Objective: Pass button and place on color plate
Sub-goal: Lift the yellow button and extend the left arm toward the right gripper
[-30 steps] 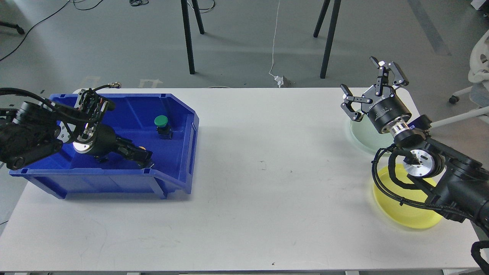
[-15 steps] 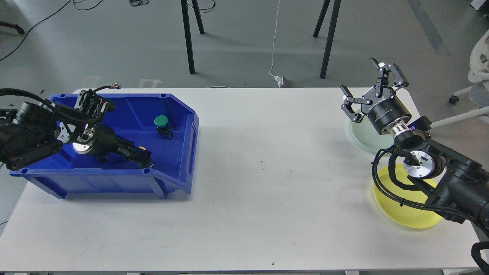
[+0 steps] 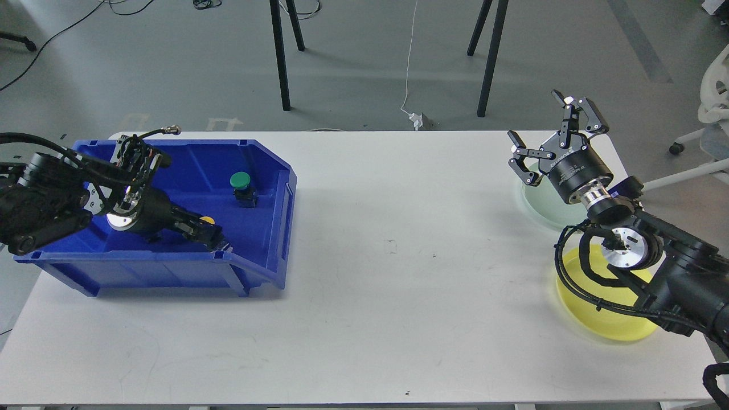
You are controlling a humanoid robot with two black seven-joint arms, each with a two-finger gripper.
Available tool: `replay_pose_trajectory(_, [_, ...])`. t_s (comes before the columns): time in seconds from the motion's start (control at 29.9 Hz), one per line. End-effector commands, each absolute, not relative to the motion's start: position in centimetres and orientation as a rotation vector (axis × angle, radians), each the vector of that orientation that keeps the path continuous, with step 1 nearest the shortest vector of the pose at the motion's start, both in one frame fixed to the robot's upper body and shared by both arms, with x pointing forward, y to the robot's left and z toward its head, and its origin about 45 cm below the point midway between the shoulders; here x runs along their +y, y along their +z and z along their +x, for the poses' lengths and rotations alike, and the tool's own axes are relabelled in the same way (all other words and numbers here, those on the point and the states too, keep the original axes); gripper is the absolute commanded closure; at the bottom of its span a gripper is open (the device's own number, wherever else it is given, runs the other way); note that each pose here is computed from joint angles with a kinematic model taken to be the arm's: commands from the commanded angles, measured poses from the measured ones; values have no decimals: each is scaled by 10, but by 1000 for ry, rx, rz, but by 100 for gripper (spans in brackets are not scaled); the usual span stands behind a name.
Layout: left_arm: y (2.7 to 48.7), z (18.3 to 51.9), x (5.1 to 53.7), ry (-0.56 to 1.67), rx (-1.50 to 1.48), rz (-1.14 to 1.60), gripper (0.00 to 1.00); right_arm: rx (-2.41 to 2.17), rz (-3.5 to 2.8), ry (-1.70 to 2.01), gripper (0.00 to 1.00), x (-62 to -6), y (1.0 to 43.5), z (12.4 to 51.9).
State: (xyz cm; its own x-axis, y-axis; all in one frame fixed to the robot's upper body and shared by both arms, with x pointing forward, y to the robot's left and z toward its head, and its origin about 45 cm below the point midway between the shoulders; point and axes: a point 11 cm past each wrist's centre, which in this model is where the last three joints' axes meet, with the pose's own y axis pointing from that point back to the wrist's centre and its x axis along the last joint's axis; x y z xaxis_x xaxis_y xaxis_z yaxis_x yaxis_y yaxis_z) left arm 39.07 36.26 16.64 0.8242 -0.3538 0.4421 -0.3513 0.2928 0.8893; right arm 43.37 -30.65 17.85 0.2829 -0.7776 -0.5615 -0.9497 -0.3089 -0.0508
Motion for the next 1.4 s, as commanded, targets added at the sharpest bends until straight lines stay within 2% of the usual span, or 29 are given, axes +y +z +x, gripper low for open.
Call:
replay_pose_trajectory(0.0, [168,393,361,8,-670,1293,63,1561,-2182,630,1,-307,177,433])
replay_pose_trajectory(0.1, [168,393,361,8,-672,1293,67,1562,-2182,632,1,-307,177,433])
replay_pose_trajectory(0.3, [168,392,359,6,-671,1285,70,1564,-2181,635,1,-307,175,432])
replay_pose_trajectory(0.47, [171,392,361,14,-668,1285,87,1562,-2180,636,1,-307,175,432])
replay_pose_trajectory(0.6, [178,391,358,28,-669,1257,89,1562,-2178,635,1,-307,176,432])
replay_pose_trajectory(0.7, [202,396,357,81,-689,1214,89,1555,-2163,621,1,-307,182,436])
replay_pose_trajectory(0.87, [267,403,337,197,-756,1056,89,1538,-2091,590,1,-312,199,444])
replay_pose_trajectory(0.97, [313,399,307,234,-784,891,89,1532,-2044,566,1,-318,210,449])
replay_pose_trajectory(1.07, [340,391,271,286,-737,672,88,1522,-2044,565,1,-318,212,449])
replay_pose_trajectory(1.2, [353,385,215,322,-607,405,88,1527,-2049,540,1,-328,220,448])
replay_pose_trajectory(1.37, [329,380,142,372,-485,179,87,1502,-2080,478,1,-344,245,444])
